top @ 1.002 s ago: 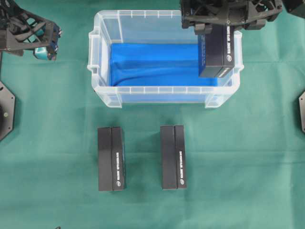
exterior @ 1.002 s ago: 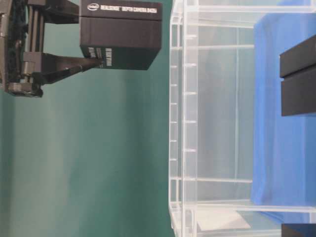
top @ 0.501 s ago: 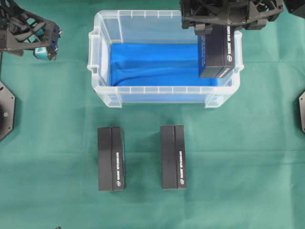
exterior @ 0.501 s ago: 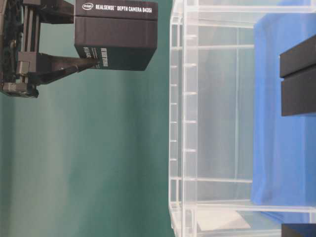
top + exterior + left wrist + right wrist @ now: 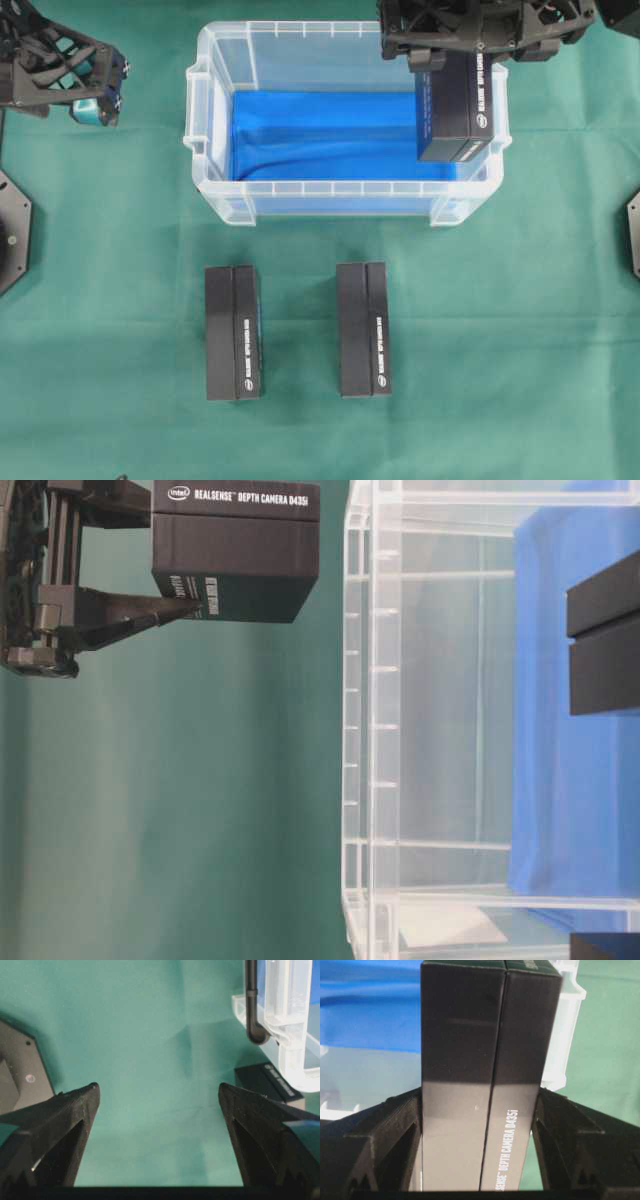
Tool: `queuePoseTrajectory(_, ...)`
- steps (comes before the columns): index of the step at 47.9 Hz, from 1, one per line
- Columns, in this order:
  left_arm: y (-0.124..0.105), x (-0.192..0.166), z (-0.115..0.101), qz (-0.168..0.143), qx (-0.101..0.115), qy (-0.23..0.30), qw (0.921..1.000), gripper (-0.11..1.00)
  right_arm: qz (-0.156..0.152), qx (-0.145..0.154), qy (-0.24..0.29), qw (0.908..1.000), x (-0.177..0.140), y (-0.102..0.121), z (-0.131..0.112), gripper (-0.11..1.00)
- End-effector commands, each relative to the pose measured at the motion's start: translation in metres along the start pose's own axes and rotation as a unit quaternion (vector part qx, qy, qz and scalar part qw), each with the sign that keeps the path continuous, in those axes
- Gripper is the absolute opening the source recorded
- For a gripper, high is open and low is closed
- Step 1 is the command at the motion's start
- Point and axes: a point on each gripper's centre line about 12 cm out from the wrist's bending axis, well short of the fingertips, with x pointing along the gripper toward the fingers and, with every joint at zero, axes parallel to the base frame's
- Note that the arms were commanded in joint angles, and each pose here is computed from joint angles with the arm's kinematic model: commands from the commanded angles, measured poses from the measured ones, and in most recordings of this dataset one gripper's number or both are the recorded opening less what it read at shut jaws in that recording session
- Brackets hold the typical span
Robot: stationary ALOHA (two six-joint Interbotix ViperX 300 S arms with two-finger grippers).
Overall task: Take out the box from the case.
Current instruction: 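Lift the right box up out of the case with the right gripper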
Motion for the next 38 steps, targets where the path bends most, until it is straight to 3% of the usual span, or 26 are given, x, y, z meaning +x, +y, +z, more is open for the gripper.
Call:
queuePoseTrajectory(1,-0.002,-0.010,0.001,-0.016,0.000,-0.007,0.9998,0.96,0.030,0.002,-0.009,0.9995,-0.023,-0.005,0.001,0.65)
queuePoseTrajectory(28,-0.002,-0.010,0.000,-0.015,0.001,-0.007,0.9999,0.96,0.030,0.001,-0.008,0.9995,-0.023,-0.006,0.001,0.65)
queuePoseTrajectory(38,-0.002,-0.010,0.000,-0.015,0.001,-0.007,0.9999,0.96,0.020,-0.016,-0.003,0.9997,-0.024,-0.006,-0.013,0.65)
